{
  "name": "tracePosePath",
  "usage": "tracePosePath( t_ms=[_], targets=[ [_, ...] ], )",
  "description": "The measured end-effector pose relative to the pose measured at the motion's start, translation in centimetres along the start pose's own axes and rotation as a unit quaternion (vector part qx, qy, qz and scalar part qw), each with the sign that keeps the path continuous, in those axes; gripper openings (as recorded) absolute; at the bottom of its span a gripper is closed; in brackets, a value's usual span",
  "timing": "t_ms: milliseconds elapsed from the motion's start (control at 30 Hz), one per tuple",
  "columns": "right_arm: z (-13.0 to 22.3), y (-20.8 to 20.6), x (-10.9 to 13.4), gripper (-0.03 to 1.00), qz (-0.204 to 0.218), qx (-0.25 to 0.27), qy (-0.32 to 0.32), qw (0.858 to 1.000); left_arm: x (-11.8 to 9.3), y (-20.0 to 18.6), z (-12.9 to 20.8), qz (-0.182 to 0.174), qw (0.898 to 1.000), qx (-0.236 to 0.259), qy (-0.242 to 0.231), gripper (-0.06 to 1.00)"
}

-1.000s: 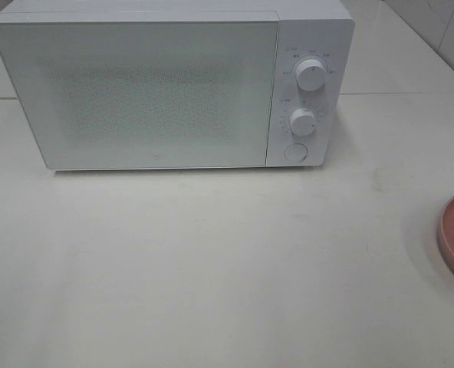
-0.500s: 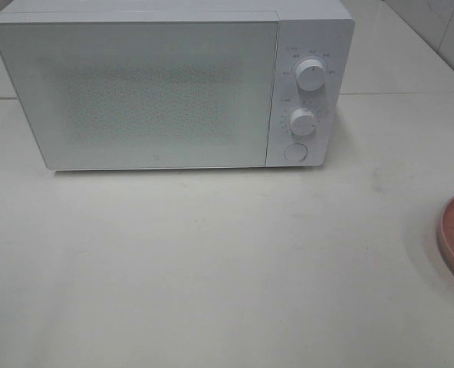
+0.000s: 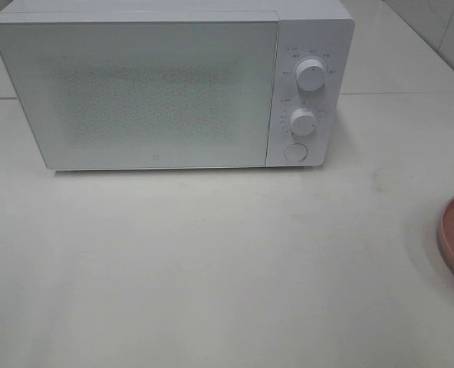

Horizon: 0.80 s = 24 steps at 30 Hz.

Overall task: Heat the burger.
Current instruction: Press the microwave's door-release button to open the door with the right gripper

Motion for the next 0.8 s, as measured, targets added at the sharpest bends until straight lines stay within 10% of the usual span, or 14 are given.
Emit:
tracePosePath(
  t_ms=[800],
  targets=[
    [0.4,8.7,0.8,0.72,-0.025,-0.013,-0.001,1.0,0.0,0.0,0.0,0.0,1.0,0.0,0.0,0.97]
  ],
)
Point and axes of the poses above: a point on each arm's last joint axis where the gripper is mounted, y pointing out along that axis toward the gripper, x along the wrist's bending axis when the last joint is at zero, z = x × y, the point moved 5 cm from there along y, pointing out along that axis toward the gripper, and after that the axes turned 9 degrees about y, right-handed, at the moved point
